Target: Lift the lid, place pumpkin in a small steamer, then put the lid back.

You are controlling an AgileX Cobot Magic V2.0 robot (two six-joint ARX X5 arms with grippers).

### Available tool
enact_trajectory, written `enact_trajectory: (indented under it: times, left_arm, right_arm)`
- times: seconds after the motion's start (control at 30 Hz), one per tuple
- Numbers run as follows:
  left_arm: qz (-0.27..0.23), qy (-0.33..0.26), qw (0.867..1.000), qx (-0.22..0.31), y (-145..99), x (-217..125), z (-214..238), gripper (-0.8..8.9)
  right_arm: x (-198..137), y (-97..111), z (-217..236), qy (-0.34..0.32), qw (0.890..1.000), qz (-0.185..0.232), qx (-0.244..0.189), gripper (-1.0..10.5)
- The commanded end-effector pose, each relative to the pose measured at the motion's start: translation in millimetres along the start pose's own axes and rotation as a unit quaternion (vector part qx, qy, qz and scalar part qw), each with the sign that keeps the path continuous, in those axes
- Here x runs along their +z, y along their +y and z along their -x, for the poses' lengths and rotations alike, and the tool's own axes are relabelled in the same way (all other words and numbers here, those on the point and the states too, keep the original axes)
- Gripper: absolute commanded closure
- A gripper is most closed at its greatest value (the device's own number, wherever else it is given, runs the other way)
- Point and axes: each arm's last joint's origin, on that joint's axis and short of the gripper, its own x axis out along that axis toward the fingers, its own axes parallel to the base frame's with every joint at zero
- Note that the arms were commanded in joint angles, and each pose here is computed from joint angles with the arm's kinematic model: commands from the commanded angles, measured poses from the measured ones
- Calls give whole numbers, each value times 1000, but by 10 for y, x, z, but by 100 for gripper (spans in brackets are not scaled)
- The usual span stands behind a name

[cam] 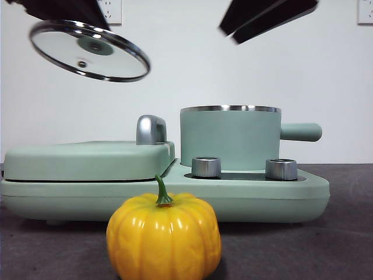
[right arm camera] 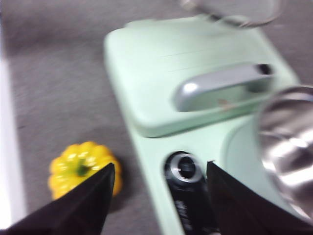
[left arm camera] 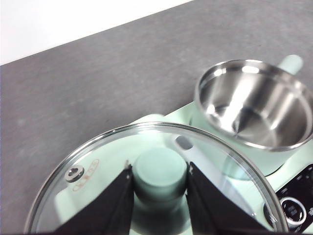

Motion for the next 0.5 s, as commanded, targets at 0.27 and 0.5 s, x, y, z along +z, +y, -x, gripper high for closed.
enact_trajectory:
  times: [0.27,0.5]
  left_arm:
    - [4,-74,997,32,97,144,341,798]
    - [6,-75,996,38,122,144,346,798]
  right_arm:
    - [6,272,-612,68,991,38,111,542]
    - [-94,371,-914,118,982,43,142,511]
